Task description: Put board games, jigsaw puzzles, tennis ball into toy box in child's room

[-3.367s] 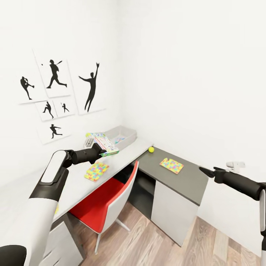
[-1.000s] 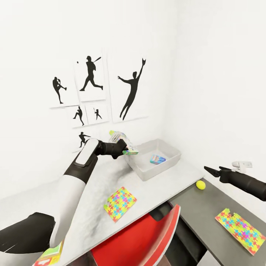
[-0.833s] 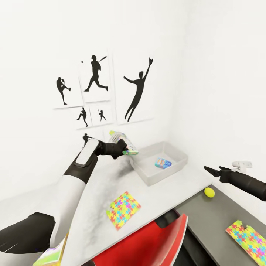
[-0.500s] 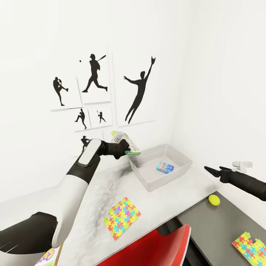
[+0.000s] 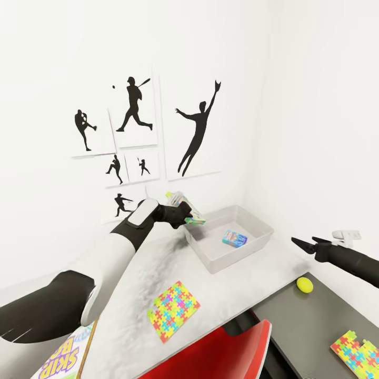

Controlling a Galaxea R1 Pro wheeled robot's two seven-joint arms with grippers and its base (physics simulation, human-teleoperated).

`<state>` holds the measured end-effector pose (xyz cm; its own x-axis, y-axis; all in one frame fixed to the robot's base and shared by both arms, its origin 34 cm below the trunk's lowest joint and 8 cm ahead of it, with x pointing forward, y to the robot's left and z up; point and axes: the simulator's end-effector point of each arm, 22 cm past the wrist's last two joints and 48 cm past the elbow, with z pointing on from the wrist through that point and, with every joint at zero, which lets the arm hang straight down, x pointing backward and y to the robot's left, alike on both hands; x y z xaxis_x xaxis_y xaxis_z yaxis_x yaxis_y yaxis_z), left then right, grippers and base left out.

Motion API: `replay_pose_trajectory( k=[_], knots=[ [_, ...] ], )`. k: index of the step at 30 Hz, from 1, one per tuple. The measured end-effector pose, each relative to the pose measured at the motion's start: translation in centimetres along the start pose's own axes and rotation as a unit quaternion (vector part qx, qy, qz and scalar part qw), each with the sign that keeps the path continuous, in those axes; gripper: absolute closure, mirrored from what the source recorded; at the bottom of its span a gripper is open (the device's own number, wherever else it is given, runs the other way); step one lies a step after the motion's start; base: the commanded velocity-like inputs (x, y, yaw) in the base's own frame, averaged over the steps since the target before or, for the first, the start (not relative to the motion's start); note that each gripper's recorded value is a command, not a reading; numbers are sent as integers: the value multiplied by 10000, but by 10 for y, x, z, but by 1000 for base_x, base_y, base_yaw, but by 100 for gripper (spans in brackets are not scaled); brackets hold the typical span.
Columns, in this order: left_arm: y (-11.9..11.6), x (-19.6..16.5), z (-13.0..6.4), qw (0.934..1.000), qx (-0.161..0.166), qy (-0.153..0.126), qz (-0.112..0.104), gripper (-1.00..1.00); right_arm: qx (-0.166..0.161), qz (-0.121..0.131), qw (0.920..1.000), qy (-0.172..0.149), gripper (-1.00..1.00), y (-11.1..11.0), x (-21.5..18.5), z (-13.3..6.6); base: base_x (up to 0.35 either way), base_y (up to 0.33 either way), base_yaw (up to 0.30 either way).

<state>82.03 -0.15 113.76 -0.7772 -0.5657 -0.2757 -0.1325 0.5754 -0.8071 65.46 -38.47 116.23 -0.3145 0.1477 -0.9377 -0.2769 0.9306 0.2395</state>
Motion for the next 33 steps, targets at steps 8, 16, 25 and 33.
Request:
replay_pose_trajectory(
  k=[8, 16, 25, 33],
  knots=[
    [6, 2, 1, 10000, -5, 26, -66, 100, -1, 1, 10000, -8, -100, 0, -1, 0, 0, 0, -280],
    [13, 2, 1, 10000, -54, 22, -71, 100, -1, 3, 10000, -5, -100, 0, -1, 0, 0, 0, -293],
    [22, 7, 3, 9999, -87, 45, -95, 100, -3, 7, 10000, -4, -100, 0, -1, 0, -15, -8, -293],
    [22, 8, 4, 9999, -70, 53, -108, 100, 3, 3, 10000, -7, -100, 0, -2, 1, -211, -112, -293]
  ],
)
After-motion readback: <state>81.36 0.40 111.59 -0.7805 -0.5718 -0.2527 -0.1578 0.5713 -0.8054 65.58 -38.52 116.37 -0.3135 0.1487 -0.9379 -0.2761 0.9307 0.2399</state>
